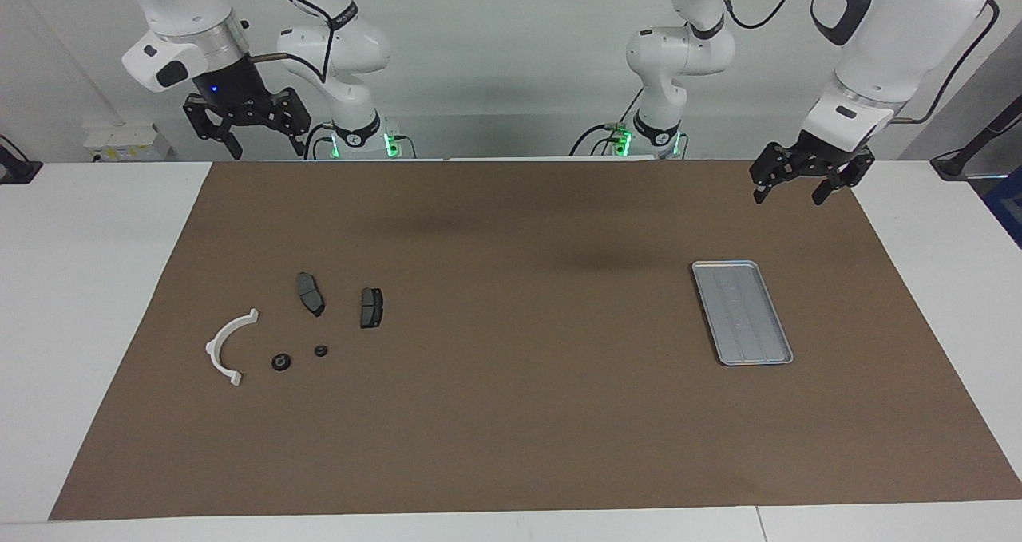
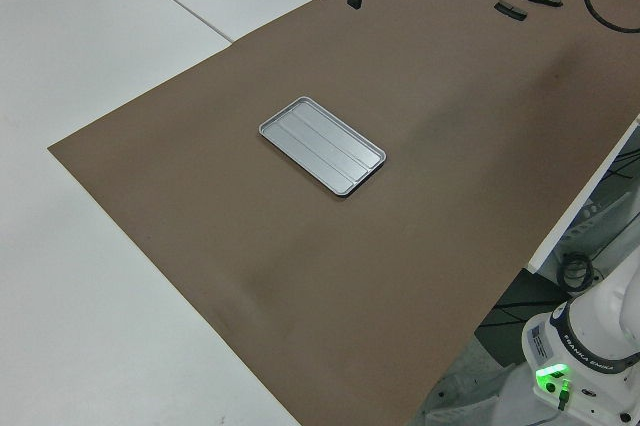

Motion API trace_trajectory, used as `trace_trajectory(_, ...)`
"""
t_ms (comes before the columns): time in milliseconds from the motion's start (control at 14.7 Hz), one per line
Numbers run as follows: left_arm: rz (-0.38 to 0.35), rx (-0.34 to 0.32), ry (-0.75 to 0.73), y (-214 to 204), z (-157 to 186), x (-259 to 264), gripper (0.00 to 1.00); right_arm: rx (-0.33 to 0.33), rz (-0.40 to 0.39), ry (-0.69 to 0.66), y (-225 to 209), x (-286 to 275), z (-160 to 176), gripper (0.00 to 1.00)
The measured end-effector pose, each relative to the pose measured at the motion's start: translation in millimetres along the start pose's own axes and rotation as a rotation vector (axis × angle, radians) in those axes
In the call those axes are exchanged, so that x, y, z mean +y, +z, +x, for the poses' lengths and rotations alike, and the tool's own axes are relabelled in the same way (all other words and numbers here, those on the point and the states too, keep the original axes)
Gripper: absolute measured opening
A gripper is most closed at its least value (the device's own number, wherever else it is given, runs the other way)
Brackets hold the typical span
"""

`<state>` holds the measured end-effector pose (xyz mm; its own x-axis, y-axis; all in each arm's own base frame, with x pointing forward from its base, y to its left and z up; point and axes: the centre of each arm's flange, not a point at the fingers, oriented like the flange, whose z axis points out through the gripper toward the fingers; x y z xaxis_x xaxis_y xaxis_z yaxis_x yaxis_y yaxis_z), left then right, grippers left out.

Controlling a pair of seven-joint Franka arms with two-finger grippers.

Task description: Pick bearing gear from pile to tray

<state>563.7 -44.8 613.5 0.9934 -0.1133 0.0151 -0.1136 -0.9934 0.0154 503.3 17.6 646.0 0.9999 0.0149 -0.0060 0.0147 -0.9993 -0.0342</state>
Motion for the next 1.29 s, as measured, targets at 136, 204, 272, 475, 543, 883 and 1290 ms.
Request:
trace_trajectory(136, 0.000, 0.000, 0.000, 0.0, 0.0, 0.0, 1.00, -0.003, 0.000, 0.000, 1.9, -0.1, 0.1, 1.00)
trace_trajectory(204, 0.000, 0.000, 0.000, 0.0, 0.0, 0.0, 1.00, -0.006, 0.000, 0.000, 4.6, 0.0, 0.4, 1.00)
trace_trajectory(272, 0.000, 0.000, 0.000, 0.0, 0.0, 0.0, 1.00, -0.008, -0.002, 0.000, 8.6, 0.3, 1.1, 1.00)
trace_trajectory(475, 0.000, 0.000, 0.000, 0.0, 0.0, 0.0, 1.00, -0.006, -0.012, 0.002, 26.1, 2.5, 5.7, 1.00)
trace_trajectory(543, 0.000, 0.000, 0.000, 0.0, 0.0, 0.0, 1.00, -0.003, -0.016, 0.004, 34.0, 3.6, 7.9, 1.00)
trace_trajectory(883, 0.000, 0.000, 0.000, 0.0, 0.0, 0.0, 1.00, 0.007, -0.046, 0.032, 78.3, 9.0, 26.4, 1.00)
trace_trajectory(1290, 0.000, 0.000, 0.000, 0.0, 0.0, 0.0, 1.00, 0.017, -0.065, 0.120, 137.3, 10.9, 65.5, 1.00)
